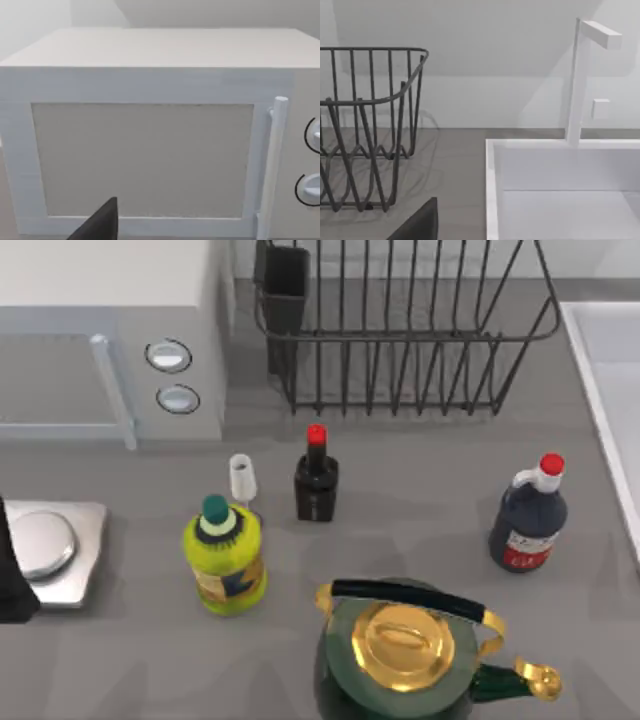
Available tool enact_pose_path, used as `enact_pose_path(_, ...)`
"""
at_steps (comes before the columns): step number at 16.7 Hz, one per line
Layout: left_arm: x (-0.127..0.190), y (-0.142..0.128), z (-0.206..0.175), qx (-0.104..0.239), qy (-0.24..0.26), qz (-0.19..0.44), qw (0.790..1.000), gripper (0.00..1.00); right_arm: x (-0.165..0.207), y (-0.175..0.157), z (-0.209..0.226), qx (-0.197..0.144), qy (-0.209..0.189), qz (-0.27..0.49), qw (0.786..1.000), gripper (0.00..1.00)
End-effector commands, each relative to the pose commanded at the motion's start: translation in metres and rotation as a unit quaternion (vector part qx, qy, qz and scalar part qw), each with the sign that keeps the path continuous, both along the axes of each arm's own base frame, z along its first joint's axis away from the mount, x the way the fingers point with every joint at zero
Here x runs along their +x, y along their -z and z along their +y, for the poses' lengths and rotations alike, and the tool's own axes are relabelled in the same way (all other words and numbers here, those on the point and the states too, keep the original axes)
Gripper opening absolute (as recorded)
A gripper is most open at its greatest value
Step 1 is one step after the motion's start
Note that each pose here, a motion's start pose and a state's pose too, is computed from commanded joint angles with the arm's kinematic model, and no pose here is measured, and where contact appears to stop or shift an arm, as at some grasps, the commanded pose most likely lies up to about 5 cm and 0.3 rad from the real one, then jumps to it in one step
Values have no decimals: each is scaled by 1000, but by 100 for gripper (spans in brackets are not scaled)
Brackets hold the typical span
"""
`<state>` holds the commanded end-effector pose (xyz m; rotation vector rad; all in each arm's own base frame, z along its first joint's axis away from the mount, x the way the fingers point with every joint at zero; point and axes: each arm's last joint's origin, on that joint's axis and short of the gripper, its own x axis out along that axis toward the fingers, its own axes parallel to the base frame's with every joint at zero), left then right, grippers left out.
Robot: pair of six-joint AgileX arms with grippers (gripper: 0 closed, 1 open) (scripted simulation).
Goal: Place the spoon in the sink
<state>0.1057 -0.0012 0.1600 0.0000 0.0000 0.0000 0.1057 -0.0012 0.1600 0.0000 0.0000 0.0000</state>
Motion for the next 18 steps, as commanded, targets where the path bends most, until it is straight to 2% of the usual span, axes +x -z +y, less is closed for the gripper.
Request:
enact_pose_path(3, 0, 0, 0, 0, 0, 0, 1000, 100, 0, -2, -1, 2, 3, 7, 1000, 100)
enact_pose_path(5, 0, 0, 0, 0, 0, 0, 1000, 100, 1, -8, -3, 11, 14, 37, 999, 100)
enact_pose_path(8, 0, 0, 0, 0, 0, 0, 1000, 100, 6, -22, -9, 36, 46, 125, 991, 100)
enact_pose_path(10, 0, 0, 0, 0, 0, 0, 1000, 100, 14, -31, -15, 61, 75, 206, 974, 100)
enact_pose_path(12, 0, 0, 0, 0, 0, 0, 1000, 100, 27, -39, -24, 92, 108, 296, 945, 100)
enact_pose_path(14, 0, 0, 0, 0, 0, 0, 1000, 100, 42, -44, -35, 127, 144, 386, 902, 100)
enact_pose_path(18, 0, 0, 0, 0, 0, 0, 1000, 100, 75, -44, -62, 196, 209, 540, 792, 100)
